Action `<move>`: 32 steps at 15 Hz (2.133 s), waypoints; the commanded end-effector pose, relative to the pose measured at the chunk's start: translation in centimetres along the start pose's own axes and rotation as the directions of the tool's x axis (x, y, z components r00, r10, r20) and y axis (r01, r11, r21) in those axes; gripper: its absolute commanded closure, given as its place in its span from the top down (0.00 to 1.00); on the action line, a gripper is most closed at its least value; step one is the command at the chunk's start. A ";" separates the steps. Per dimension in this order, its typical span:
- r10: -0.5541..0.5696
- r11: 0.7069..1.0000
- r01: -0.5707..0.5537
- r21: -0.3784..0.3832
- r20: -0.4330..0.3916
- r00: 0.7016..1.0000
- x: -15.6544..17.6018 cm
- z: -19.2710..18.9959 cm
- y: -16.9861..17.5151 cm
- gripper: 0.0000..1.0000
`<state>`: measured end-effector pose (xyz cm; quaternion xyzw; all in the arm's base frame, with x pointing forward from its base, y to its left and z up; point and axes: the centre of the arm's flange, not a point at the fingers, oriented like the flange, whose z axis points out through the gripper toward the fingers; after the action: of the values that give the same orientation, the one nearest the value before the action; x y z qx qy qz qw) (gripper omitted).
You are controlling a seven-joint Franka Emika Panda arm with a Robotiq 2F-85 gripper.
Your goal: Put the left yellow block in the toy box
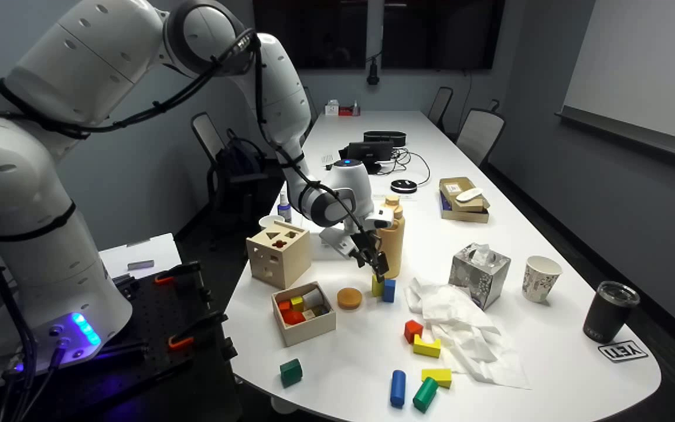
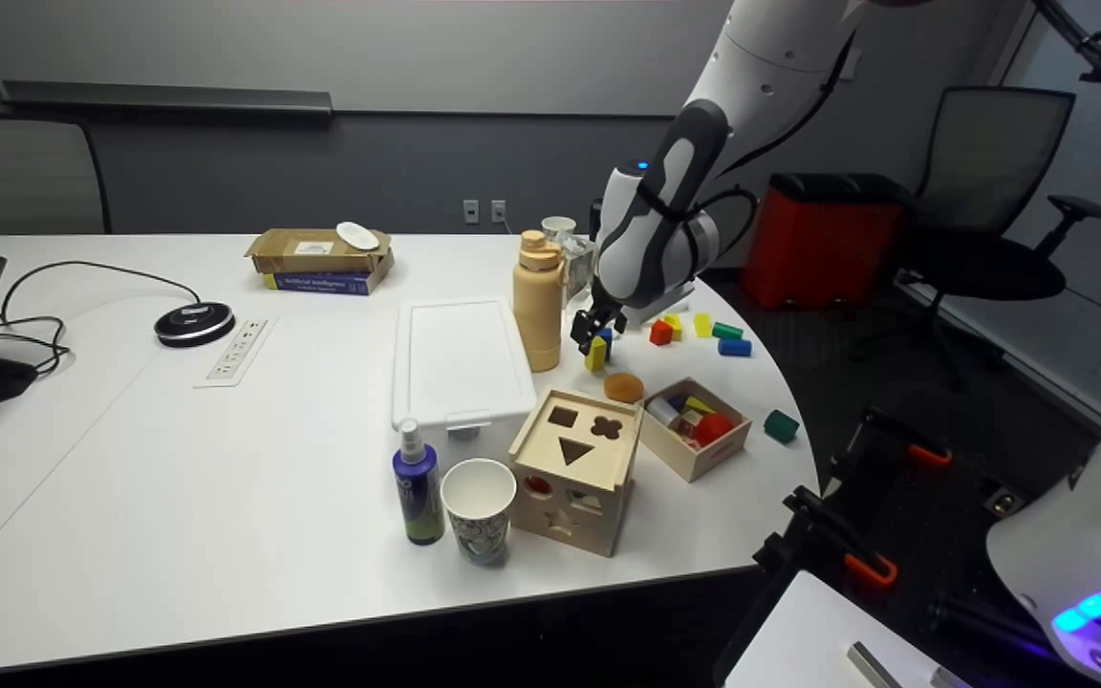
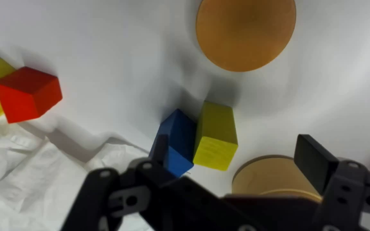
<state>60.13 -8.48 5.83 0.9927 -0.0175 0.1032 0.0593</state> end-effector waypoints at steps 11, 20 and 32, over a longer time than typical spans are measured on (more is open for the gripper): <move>0.049 0.998 -0.049 -0.033 0.006 0.999 0.9 3.8 -0.6 0.66; 0.049 0.998 -0.049 -0.034 0.000 0.999 1.1 3.6 -0.7 0.08; -0.005 1.000 0.010 -0.028 0.154 0.988 -3.9 -7.7 -1.6 0.08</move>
<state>58.92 -7.50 6.53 0.9950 -0.0288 0.0576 0.0766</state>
